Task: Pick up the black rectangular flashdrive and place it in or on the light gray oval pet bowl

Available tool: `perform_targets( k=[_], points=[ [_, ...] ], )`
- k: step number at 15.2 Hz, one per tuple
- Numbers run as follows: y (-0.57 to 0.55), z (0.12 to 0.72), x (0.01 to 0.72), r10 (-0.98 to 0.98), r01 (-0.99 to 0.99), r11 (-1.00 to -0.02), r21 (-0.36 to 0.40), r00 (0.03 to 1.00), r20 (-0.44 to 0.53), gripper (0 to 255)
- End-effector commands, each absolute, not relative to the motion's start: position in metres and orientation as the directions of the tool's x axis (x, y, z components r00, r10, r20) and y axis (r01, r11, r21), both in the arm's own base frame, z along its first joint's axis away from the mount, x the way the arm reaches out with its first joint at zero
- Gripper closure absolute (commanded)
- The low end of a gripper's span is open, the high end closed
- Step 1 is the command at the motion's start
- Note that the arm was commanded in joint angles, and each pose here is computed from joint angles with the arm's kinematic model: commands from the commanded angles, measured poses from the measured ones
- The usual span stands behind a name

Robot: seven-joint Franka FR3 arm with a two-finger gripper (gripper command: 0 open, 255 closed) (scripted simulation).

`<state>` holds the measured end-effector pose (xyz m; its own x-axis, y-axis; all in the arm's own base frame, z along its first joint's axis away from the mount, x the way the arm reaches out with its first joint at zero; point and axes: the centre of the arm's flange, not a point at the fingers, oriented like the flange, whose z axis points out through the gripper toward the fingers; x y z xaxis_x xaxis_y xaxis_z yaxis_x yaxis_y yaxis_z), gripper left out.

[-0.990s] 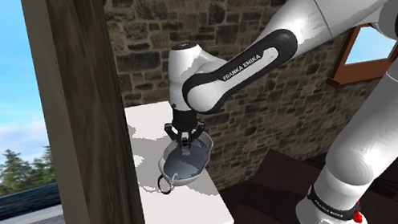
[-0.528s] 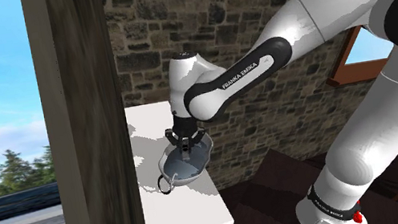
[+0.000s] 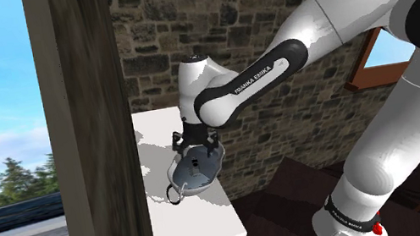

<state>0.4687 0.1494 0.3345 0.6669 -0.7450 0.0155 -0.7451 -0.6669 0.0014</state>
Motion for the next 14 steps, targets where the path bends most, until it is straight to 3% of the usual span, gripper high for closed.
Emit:
perform_targets(
  k=[1,6,14],
  points=[
    [0.149,0.334,0.469,-0.745,-0.745,-0.667,0.001,0.667,0.015,0],
    [0.15,0.384,0.468,-0.745,-0.745,-0.667,0.001,0.667,0.016,0],
    [0.15,0.384,0.468,-0.745,-0.745,-0.667,0.001,0.667,0.016,0]
  ],
)
